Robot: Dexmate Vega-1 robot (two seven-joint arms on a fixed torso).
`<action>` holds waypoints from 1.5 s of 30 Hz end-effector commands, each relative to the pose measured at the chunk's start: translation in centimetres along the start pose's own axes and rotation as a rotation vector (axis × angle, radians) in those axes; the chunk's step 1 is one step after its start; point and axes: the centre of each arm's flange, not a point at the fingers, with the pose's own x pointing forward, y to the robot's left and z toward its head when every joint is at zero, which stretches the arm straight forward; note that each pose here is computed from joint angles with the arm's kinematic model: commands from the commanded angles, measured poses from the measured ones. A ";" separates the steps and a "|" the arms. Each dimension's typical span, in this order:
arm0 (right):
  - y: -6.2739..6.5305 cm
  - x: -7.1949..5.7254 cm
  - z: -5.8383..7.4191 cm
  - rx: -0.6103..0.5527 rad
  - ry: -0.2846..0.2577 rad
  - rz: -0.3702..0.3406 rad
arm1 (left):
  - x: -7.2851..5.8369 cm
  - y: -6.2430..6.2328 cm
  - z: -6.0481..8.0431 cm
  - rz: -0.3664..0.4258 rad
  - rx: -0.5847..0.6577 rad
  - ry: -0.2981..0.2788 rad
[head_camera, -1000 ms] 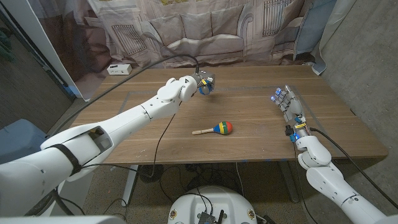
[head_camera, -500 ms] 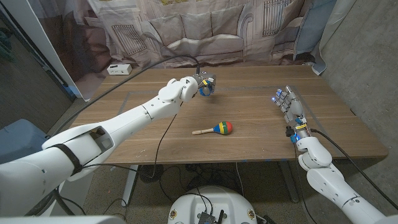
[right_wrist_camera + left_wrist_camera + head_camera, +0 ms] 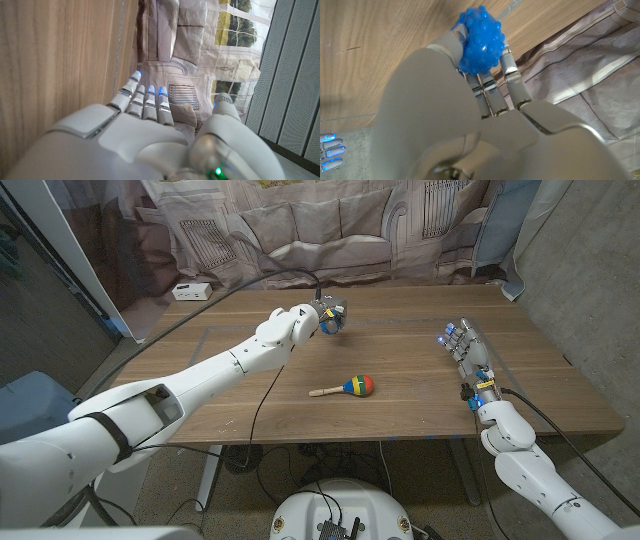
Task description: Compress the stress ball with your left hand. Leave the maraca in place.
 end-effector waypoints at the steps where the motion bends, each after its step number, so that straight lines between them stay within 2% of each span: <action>1: -0.1 -0.2 0.1 0.000 -0.002 0.002 | -0.2 0.2 0.1 -0.001 0.013 -0.005; 22: 0.0 -0.6 -0.1 0.007 -0.002 -0.003 | -0.4 0.3 0.3 -0.027 0.062 -0.003; 34: 0.1 -0.5 0.0 0.000 -0.001 0.007 | -0.7 0.3 -0.1 -0.021 0.059 0.007; 45: 0.2 -0.4 -0.2 0.005 0.003 -0.001 | -0.5 0.6 -0.6 -0.056 0.087 0.002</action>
